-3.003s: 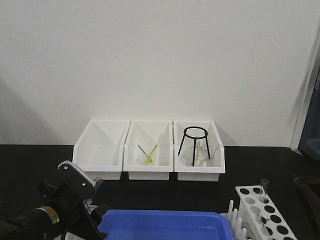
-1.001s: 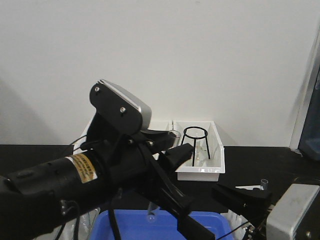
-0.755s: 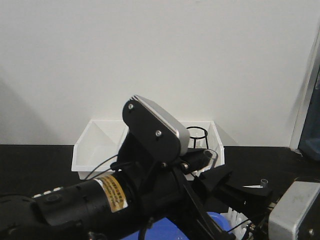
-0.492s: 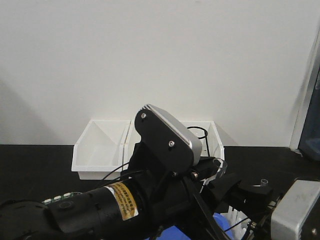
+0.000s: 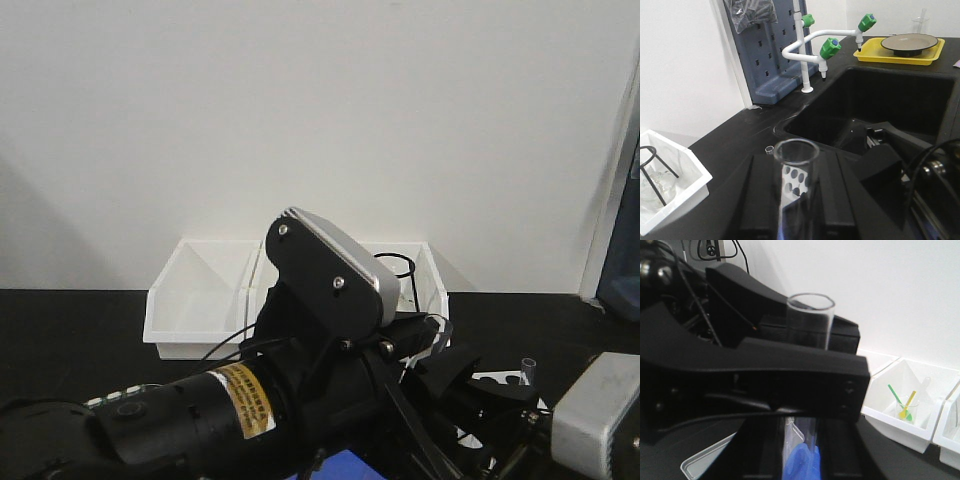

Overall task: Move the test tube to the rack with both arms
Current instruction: 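Close the right gripper on the tube and open the left gripper, then move the tube with the right gripper above an empty rack hole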

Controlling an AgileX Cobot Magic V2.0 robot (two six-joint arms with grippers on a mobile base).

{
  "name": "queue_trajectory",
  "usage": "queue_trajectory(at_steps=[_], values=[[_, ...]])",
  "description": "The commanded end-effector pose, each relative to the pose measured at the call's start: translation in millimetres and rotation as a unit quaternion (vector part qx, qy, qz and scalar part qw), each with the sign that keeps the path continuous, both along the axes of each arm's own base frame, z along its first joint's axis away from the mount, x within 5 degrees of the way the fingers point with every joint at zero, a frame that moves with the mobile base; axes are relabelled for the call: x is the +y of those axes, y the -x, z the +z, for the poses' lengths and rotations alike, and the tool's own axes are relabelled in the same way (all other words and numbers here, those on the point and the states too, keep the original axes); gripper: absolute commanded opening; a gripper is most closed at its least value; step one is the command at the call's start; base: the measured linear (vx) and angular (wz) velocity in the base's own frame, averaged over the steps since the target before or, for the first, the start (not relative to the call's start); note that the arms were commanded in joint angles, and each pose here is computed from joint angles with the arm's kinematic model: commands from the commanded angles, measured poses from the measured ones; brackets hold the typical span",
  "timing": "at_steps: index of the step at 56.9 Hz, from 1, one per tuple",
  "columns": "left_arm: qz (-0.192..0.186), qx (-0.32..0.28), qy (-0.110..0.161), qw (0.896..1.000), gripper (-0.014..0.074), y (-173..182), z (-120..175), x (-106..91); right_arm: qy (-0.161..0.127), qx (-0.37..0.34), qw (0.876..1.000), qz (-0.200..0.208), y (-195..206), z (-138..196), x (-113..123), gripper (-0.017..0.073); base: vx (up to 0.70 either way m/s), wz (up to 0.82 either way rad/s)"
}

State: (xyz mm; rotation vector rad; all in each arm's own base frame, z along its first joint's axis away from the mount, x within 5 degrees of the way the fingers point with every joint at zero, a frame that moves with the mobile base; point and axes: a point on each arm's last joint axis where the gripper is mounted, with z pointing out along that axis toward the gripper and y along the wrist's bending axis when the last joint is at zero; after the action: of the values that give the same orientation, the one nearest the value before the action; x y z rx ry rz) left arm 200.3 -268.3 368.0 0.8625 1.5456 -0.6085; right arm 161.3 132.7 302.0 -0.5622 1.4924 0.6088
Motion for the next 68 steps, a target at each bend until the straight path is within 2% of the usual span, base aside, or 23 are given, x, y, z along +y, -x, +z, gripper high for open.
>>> queue_trajectory(at_steps=[1,8,14,22,35,40,46,53,61,68], values=[[0.009,-0.041,0.068,0.997,-0.0006,4,31,6.7,-0.037,-0.056,0.998,0.011,2,22,1,-0.0013,0.0,0.0],[0.01,-0.044,0.071,0.996,0.0004,4,32,6.8,-0.037,-0.056,0.998,0.011,2,22,1,-0.0012,0.0,0.0],[0.01,-0.045,0.071,0.996,0.0048,4,32,6.8,-0.037,-0.055,0.998,0.011,2,22,1,-0.0012,0.0,0.0],[0.01,-0.045,0.069,0.997,0.0156,4,32,6.7,-0.037,-0.055,0.998,0.011,1,22,1,-0.0012,0.0,0.0],[0.008,-0.042,0.063,0.997,0.0425,4,30,6.6,-0.036,-0.056,0.998,0.011,1,22,1,-0.0012,0.0,0.0],[0.008,-0.053,0.064,0.997,0.0489,5,32,7.1,-0.035,-0.055,0.998,0.011,1,22,1,-0.0012,0.0,0.0],[0.009,-0.086,0.068,0.994,0.0518,7,40,10.4,-0.03,-0.052,0.998,0.009,1,21,1,-0.0012,0.0,0.0],[0.013,-0.11,0.097,0.989,0.0513,15,57,22.0,-0.017,-0.05,0.999,0.006,0,19,1,-0.0012,0.0,0.0],[0.018,-0.144,0.144,0.979,0.0513,29,84,43.0,0.01,-0.049,0.999,0.005,-4,11,4,-0.001,0.0,0.0],[0.02,-0.164,0.172,0.971,0.0513,42,102,60.9,0.023,-0.041,0.999,0.008,-11,3,10,-0.001,0.0,0.0]])
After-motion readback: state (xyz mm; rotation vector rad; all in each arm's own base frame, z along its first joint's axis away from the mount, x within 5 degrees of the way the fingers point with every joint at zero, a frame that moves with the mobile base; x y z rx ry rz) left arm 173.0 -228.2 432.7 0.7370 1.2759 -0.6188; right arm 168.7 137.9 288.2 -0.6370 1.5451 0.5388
